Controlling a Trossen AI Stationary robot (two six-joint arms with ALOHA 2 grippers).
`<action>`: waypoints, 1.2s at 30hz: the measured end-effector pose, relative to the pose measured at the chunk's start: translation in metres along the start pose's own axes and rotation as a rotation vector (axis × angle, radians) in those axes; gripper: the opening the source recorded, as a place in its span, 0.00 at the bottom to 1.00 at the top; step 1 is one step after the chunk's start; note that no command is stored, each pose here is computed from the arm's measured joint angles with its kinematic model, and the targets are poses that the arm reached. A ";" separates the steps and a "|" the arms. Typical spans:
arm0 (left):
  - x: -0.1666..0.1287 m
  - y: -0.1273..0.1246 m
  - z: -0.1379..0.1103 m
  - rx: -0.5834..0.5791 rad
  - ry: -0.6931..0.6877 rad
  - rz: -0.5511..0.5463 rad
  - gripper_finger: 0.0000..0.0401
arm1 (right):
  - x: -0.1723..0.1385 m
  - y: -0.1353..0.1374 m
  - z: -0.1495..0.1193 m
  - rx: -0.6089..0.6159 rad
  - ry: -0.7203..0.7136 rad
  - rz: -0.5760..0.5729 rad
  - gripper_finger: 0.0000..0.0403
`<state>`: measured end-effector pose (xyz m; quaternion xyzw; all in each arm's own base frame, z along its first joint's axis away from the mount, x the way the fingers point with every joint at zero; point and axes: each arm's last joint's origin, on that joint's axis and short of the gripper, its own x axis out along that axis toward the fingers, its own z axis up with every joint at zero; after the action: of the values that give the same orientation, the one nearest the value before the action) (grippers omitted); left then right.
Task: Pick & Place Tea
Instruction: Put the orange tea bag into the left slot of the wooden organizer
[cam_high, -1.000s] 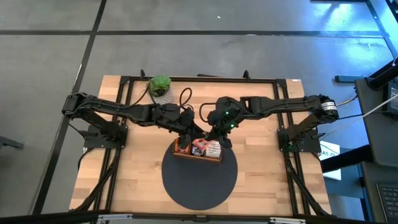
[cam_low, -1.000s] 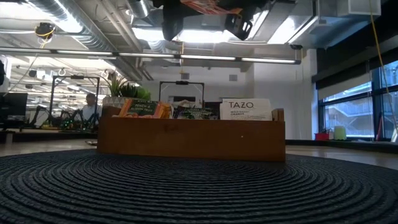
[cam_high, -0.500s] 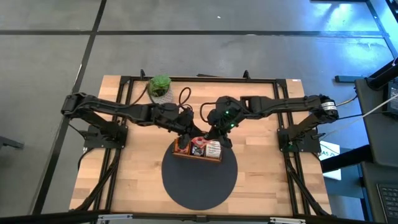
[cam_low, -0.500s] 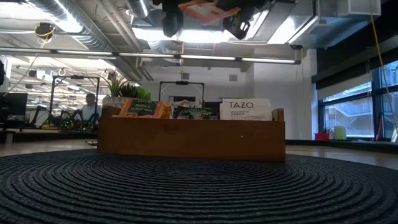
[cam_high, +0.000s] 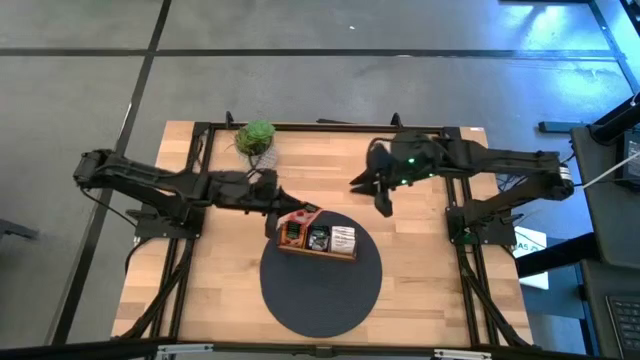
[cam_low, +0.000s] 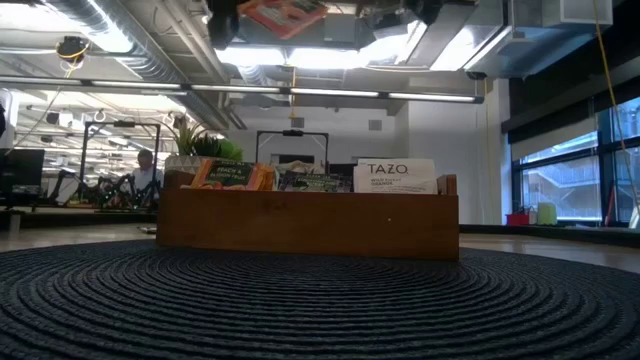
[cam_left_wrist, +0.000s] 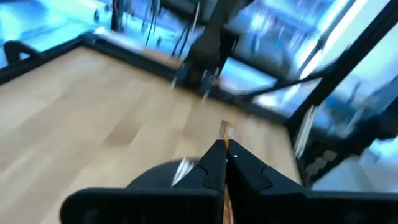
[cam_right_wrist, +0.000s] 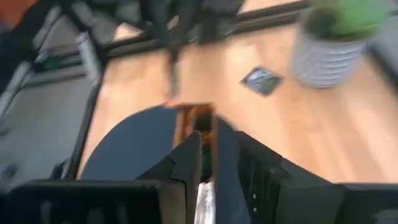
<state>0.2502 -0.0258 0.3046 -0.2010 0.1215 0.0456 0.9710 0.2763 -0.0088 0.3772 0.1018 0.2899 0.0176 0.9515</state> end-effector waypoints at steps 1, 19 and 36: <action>-0.001 0.001 -0.008 -0.025 -0.043 -0.026 0.01 | -0.006 0.001 0.001 0.016 -0.021 -0.025 0.24; -0.005 0.028 -0.135 -0.043 -0.136 -0.012 0.01 | 0.043 0.003 -0.007 0.189 0.015 -0.245 0.24; 0.008 0.031 -0.163 -0.006 -0.075 0.125 0.02 | 0.086 0.009 -0.019 0.249 0.082 -0.234 0.24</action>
<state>0.2182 -0.0623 0.1453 -0.1940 0.0973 0.1138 0.9695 0.3376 0.0112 0.3167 0.1836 0.3382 -0.1252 0.9145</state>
